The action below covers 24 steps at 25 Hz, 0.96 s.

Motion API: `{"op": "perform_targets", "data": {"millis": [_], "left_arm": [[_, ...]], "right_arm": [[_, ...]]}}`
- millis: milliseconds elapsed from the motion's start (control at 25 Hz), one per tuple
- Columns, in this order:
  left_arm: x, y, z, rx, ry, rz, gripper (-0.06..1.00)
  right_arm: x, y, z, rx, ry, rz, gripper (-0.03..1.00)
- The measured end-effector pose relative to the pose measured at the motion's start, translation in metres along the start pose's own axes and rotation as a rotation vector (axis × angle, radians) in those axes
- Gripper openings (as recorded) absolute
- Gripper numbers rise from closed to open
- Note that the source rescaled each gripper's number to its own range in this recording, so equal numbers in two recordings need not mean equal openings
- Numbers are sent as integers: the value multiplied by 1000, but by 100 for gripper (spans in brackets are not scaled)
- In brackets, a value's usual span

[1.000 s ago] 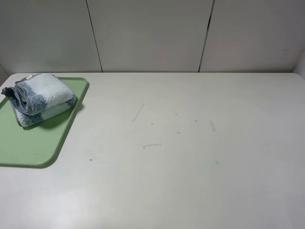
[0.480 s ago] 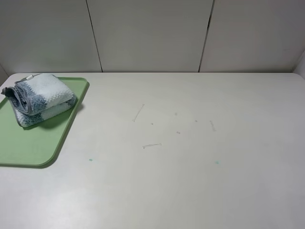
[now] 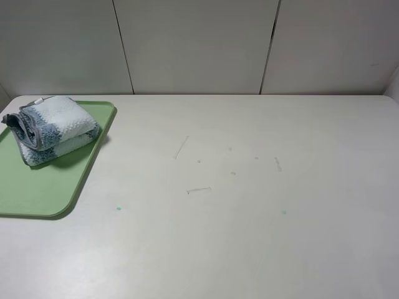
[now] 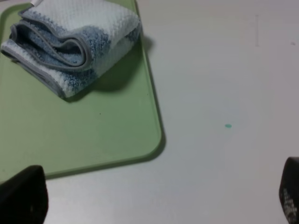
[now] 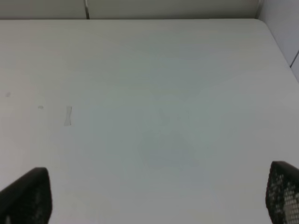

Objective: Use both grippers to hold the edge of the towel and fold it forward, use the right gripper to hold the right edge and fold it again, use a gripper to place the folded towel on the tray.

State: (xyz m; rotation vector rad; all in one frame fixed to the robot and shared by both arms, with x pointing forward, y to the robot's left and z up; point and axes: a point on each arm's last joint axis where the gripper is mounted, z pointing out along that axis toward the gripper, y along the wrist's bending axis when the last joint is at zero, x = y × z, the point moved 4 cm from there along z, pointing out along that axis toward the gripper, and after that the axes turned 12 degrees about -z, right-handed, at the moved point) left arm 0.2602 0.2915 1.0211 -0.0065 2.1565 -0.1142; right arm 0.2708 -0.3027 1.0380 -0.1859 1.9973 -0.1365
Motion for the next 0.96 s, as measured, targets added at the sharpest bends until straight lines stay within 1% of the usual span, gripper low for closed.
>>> {"op": "perform_targets", "data": {"millis": [960], "left_arm": [[0,0,0,1,0,1,99]], "right_arm": [[0,0,0,-1,0,0,100]]}}
